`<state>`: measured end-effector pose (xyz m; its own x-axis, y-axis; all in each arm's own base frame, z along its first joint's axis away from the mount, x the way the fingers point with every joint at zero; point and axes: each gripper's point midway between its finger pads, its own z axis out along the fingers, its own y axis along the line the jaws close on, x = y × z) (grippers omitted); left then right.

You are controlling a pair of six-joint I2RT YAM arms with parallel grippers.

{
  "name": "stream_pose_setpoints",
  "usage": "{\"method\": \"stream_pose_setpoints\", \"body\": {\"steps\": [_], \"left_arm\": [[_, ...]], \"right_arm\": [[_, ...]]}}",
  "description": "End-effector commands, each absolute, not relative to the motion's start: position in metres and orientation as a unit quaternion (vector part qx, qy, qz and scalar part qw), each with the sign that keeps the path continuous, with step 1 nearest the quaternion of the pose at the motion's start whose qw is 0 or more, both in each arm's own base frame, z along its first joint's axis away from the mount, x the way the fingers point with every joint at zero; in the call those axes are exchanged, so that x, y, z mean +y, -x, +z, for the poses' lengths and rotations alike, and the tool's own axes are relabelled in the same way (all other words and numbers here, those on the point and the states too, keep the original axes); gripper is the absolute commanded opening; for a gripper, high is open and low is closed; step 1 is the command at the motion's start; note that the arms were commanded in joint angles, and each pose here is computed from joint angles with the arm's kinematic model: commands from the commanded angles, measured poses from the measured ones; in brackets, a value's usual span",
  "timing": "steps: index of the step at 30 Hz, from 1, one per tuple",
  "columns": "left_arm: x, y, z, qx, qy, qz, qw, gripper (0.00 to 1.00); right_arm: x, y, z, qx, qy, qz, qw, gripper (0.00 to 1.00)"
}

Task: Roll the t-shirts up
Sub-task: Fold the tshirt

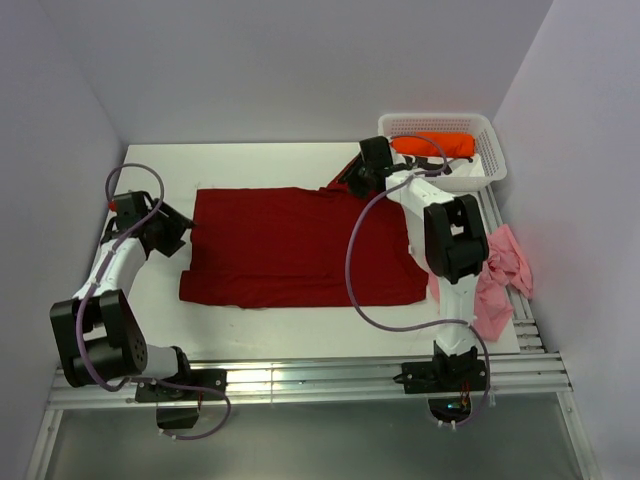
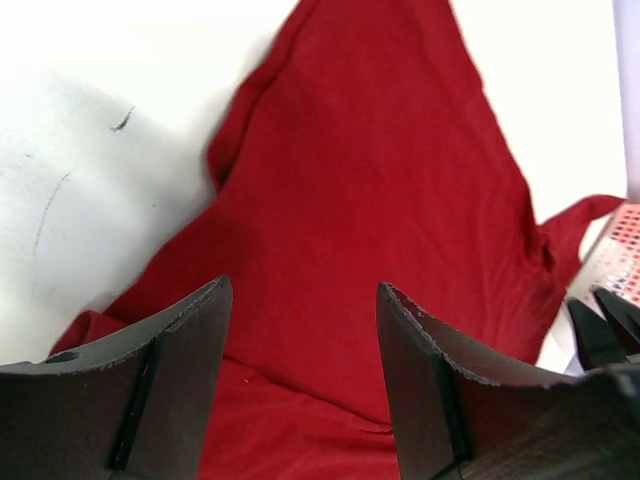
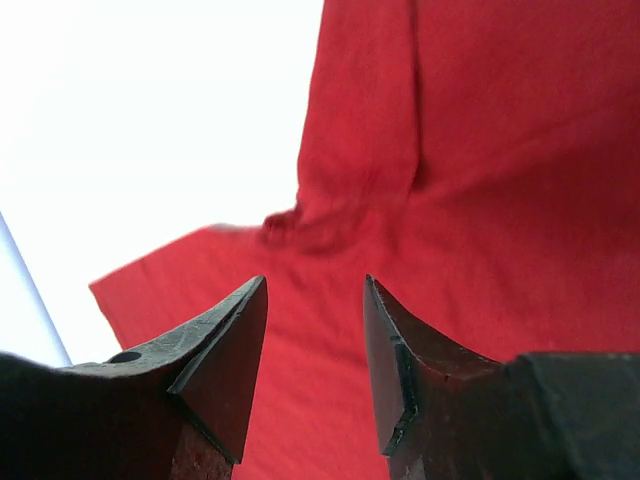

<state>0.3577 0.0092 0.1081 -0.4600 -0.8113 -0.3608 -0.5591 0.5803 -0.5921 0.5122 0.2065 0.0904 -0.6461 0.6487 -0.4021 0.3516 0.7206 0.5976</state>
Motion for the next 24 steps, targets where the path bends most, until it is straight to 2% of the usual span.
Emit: {"method": "stream_pose_setpoints", "body": {"steps": [1, 8, 21, 23, 24], "left_arm": [[0.005, -0.359, 0.132, 0.824, 0.393, -0.216, 0.346, 0.65], [0.001, -0.359, 0.145, 0.82, 0.383, -0.23, 0.359, 0.65], [-0.006, -0.361, 0.128, 0.825, 0.378, -0.245, 0.34, 0.65], [-0.006, -0.362, 0.129, 0.825, 0.377, -0.246, 0.341, 0.65], [-0.006, -0.362, 0.129, 0.825, 0.377, -0.246, 0.341, 0.65]], "right_arm": [[0.203, -0.532, 0.099, 0.859, -0.327, 0.251, 0.304, 0.51], [0.202, -0.542, 0.077, 0.848, -0.372, 0.242, 0.289, 0.5], [0.197, -0.556, 0.05, 0.835, -0.418, 0.215, 0.285, 0.43], [0.196, -0.557, 0.047, 0.833, -0.42, 0.215, 0.289, 0.36], [0.196, -0.558, 0.047, 0.832, -0.421, 0.215, 0.29, 0.23]]}}
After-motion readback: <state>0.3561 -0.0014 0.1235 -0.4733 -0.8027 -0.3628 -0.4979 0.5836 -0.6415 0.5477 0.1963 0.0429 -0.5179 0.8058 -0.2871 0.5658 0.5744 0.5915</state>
